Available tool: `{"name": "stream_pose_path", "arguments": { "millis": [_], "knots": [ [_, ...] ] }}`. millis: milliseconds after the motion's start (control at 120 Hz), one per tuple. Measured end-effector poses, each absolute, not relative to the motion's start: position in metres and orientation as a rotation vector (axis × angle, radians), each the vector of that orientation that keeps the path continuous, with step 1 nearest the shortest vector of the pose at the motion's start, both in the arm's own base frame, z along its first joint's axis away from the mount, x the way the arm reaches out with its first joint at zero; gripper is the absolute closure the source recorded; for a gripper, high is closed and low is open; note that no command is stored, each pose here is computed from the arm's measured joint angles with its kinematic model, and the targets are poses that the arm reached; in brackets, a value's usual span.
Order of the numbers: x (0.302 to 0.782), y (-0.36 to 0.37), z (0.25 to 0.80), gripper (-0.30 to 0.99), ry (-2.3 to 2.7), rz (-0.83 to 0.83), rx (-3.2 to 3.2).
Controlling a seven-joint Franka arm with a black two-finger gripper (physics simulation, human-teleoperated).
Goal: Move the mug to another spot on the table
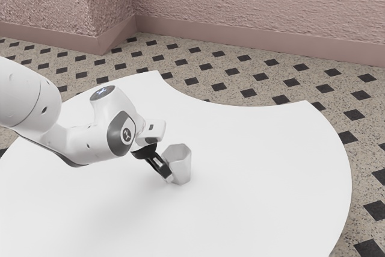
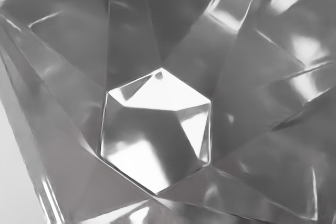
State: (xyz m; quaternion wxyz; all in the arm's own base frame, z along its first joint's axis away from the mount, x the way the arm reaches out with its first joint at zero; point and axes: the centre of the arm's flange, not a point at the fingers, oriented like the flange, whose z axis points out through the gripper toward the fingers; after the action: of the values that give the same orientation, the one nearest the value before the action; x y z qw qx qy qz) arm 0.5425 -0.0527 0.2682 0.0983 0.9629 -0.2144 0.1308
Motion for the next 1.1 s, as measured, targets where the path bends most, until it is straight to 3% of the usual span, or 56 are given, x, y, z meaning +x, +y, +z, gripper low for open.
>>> {"name": "stream_pose_path", "arguments": {
  "millis": [183, 692, 1100],
  "knots": [
    [0.542, -0.053, 0.269, 0.49, -0.630, 0.389, 2.850],
    [0.544, -0.052, 0.272, 0.55, -0.611, 0.406, 2.856],
    [0.550, -0.048, 0.310, 0.63, -0.555, 0.580, 2.861]
  ]
}}
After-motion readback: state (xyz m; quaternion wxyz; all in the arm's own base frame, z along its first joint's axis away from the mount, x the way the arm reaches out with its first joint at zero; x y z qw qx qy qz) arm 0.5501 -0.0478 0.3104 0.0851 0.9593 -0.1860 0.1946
